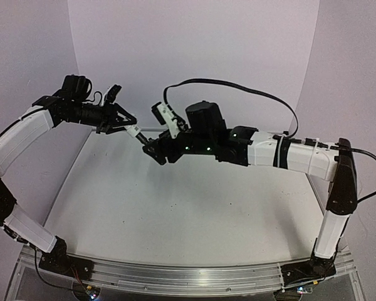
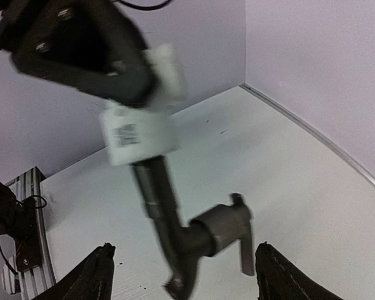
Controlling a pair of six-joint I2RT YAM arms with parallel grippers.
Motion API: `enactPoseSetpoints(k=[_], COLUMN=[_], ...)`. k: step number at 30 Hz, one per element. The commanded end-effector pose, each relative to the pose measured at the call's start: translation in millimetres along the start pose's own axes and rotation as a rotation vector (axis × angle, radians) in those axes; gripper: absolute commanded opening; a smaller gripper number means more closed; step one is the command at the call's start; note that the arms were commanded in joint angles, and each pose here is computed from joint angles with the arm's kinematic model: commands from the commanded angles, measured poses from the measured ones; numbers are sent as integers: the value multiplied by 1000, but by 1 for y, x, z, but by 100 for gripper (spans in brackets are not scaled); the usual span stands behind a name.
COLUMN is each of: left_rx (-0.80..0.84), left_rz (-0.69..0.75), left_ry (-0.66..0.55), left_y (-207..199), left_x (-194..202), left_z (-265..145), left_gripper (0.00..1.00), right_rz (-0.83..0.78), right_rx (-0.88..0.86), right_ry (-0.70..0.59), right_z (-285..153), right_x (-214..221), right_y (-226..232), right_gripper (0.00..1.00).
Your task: Install the water faucets
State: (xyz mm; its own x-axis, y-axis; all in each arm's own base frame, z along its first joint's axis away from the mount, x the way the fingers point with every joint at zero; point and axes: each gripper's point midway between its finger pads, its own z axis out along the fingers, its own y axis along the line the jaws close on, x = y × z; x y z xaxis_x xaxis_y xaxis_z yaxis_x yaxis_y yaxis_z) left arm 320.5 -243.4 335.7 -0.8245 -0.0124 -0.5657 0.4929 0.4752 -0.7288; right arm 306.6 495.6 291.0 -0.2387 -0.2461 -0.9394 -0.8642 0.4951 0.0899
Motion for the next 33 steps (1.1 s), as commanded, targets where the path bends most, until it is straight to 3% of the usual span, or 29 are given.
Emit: enactPoseSetpoints(k=[1,4,7,12,15,18,22,26,30,33], left_rx=[53,66,82,116,159,217,264,284,297,255], left_rz=[40,49,69,101,137,193,271,287,281,261], left_ry=[-65,-60,-53,-35,-19,3,17,26,32,13], left_y=[-29,-33,-36,-43,-50,-60,-68,-69,-71,-67], left_x=[-24,-21,-15,-10,-6,2,14,16,17,13], left_z=[-13,-16,-18,-19,-21,-25,-29,-28,-29,-29], left_gripper=[0,0,0,0,0,0,0,0,0,0], right_rz=[-240,-271,-268,-266,-237,-100,276,446,485,534], right_rx=[272,299,297,241,151,-91,-687,-989,-1018,-933], right_ry=[-38,-32,-38,-46,-43,-43,-13,-10,-7,-28], right_z=[10,23,29,37,38,29,-4,-30,-31,-26], right_x=[-19,-18,-19,-20,-17,-18,-34,-52,-50,-41], right_y=[-18,-13,-10,-1,11,28,42,39,30,5], right_gripper=[78,76,67,48,32,19,1,0,0,24])
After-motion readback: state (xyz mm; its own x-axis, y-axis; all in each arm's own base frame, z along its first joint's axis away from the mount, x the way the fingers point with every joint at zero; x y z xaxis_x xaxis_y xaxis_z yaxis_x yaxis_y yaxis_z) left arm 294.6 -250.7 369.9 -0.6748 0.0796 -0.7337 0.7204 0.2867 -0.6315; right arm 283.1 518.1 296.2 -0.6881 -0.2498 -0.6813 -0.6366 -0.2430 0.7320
